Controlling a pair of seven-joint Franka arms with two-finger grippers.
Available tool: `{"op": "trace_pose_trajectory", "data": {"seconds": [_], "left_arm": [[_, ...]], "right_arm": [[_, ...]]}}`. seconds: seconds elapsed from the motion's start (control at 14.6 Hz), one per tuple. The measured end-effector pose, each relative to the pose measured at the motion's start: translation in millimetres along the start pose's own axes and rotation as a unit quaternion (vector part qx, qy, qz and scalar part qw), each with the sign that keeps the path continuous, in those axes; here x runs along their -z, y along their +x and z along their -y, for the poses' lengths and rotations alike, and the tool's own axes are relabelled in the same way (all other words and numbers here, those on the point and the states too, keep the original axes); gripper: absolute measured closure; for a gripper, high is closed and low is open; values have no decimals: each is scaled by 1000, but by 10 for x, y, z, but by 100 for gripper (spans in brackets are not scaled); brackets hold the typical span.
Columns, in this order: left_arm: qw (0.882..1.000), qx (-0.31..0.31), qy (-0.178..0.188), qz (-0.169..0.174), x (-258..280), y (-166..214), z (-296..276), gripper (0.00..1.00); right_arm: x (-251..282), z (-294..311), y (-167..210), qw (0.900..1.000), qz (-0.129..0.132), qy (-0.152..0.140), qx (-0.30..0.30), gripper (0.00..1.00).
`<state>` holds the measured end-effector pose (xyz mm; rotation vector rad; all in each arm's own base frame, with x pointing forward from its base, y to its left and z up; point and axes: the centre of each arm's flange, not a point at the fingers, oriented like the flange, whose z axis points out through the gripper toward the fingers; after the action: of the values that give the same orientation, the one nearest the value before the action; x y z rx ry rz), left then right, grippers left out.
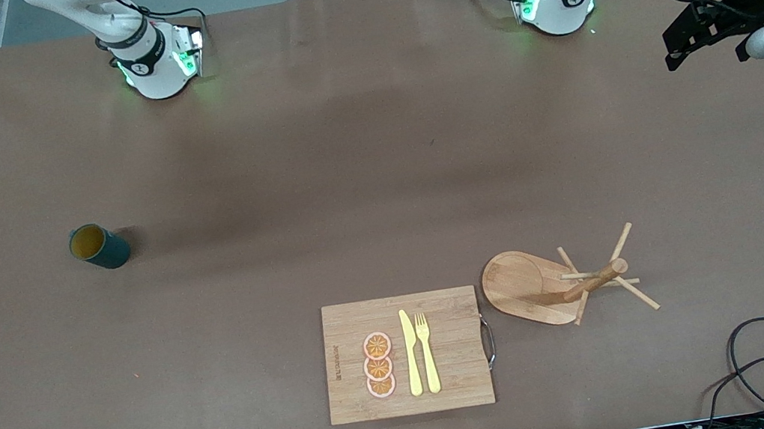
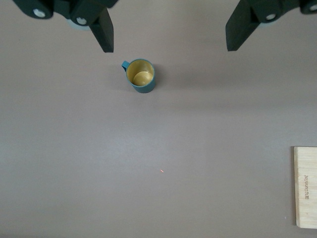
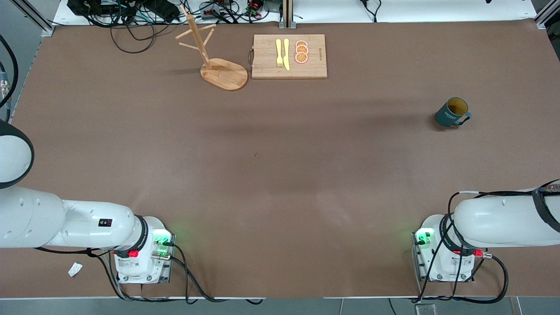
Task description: Pass cup and hang on rack
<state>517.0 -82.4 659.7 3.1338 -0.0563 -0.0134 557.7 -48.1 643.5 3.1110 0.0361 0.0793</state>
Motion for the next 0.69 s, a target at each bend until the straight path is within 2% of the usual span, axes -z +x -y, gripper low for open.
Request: {"op": "trace_pose_trajectory", "data": {"seconds": [0.69], "left_arm": [[1000, 0, 5, -6, 53, 0, 11, 0]], "right_arm": [[-59, -44, 20, 1000, 6, 1, -5, 0]]}}
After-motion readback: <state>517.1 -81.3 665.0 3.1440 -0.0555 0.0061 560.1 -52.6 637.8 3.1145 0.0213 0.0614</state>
